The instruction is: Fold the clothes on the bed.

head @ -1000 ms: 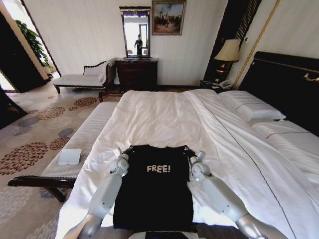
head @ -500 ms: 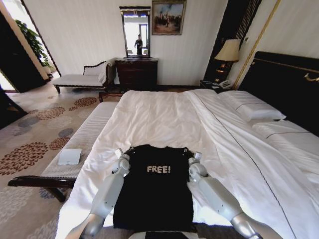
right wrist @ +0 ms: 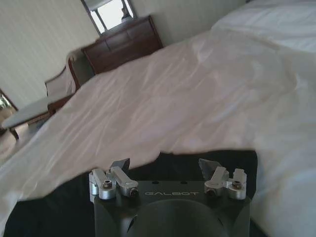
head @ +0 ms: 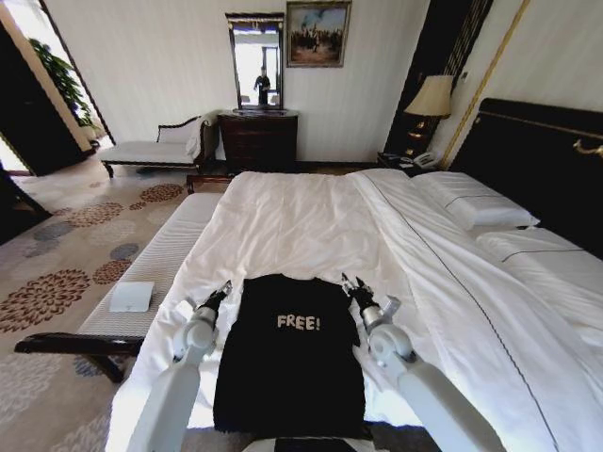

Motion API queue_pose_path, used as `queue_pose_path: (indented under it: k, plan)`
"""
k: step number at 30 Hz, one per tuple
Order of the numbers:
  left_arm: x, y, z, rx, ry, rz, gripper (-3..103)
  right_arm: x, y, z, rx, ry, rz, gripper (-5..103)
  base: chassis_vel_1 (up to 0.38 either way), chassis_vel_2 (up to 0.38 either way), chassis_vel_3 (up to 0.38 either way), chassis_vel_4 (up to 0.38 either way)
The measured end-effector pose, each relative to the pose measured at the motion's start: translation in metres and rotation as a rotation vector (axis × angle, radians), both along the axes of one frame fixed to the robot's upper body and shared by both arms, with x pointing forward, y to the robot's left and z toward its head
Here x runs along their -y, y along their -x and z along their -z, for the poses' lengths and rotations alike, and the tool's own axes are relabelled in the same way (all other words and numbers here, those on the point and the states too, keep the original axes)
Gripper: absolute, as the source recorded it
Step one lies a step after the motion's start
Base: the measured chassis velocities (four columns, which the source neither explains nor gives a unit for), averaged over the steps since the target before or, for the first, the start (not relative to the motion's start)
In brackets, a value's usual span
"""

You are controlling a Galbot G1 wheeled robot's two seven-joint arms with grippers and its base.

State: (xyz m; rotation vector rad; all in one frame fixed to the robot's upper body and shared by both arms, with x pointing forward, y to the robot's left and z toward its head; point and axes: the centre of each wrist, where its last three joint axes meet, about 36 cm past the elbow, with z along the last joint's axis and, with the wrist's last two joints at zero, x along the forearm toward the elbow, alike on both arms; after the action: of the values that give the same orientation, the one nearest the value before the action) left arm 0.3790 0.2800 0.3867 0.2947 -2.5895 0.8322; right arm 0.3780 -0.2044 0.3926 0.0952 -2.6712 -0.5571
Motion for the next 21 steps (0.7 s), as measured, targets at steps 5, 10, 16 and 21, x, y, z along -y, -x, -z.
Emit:
queue_pose_path:
  k: [5, 10, 16, 21]
  plan:
    - [-0.011, 0.040, -0.003, -0.026, -0.023, -0.043, 100, -0.028, 0.023, 0.015, -0.032, 0.190, -0.053, 94, 0.000, 0.000, 0.000, 0.000]
    - [-0.016, 0.065, -0.003, -0.034, -0.044, -0.069, 100, -0.041, 0.040, 0.038, 0.014, 0.392, -0.113, 99, 0.000, 0.000, 0.000, 0.000]
    - [-0.012, 0.078, 0.002, -0.043, -0.045, -0.082, 100, -0.043, 0.056, 0.071, 0.118, 0.587, -0.193, 100, 0.000, 0.000, 0.000, 0.000]
    - [-0.008, 0.075, -0.005, -0.022, -0.037, -0.079, 100, -0.040, 0.061, 0.088, 0.133, 0.654, -0.219, 100, 0.000, 0.000, 0.000, 0.000]
